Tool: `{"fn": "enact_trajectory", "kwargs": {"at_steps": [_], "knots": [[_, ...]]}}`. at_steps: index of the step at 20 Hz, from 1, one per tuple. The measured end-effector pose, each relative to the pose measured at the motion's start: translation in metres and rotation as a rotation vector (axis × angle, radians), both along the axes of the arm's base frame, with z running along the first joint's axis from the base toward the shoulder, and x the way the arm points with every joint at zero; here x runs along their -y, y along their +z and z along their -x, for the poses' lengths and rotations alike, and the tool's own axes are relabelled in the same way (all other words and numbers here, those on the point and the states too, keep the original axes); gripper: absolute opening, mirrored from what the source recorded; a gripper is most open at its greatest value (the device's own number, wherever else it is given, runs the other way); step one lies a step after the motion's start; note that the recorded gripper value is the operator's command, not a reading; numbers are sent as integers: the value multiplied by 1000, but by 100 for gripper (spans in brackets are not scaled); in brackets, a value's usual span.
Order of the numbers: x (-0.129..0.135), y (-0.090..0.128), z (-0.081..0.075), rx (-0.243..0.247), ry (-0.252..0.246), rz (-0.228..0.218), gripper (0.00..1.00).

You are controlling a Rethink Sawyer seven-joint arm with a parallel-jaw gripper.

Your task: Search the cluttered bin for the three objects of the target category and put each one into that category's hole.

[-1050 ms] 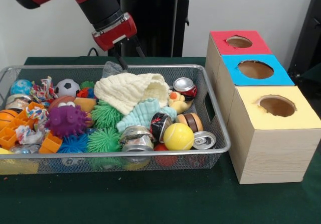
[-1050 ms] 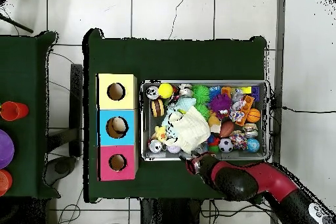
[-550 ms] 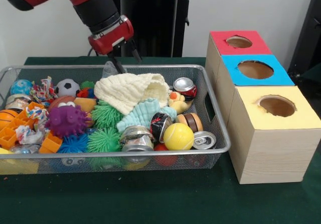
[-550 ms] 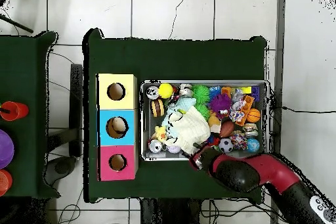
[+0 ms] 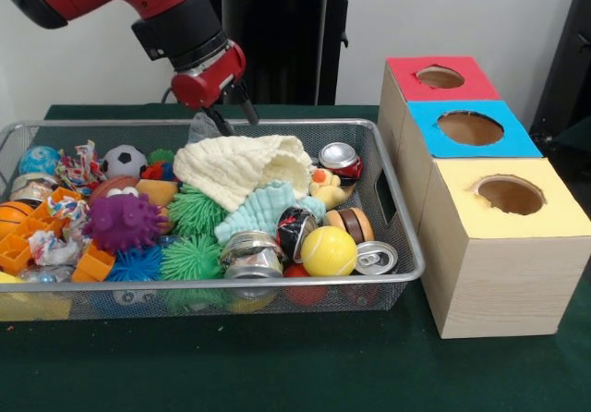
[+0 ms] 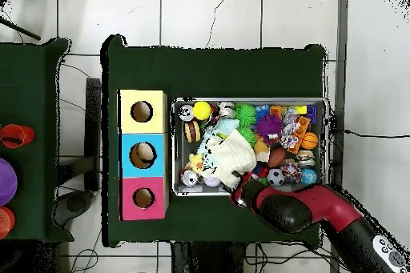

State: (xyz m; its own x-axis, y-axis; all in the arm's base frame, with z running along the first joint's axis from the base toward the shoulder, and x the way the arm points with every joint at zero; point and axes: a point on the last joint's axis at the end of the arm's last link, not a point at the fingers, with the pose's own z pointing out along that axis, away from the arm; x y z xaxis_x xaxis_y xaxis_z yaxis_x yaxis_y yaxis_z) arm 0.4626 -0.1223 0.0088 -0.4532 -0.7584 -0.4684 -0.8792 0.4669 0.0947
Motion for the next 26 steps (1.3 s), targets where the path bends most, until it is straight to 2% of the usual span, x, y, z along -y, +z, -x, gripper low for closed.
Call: {"fn": "enact_trajectory", "kwargs": {"at_steps": [3, 7, 16, 26], "knots": [[-1, -1, 1, 25, 49, 2, 100], [1, -2, 2, 40, 72, 4, 100], [17, -2, 9, 21, 47, 4, 100], [22, -1, 11, 11, 37, 2, 100]]}}
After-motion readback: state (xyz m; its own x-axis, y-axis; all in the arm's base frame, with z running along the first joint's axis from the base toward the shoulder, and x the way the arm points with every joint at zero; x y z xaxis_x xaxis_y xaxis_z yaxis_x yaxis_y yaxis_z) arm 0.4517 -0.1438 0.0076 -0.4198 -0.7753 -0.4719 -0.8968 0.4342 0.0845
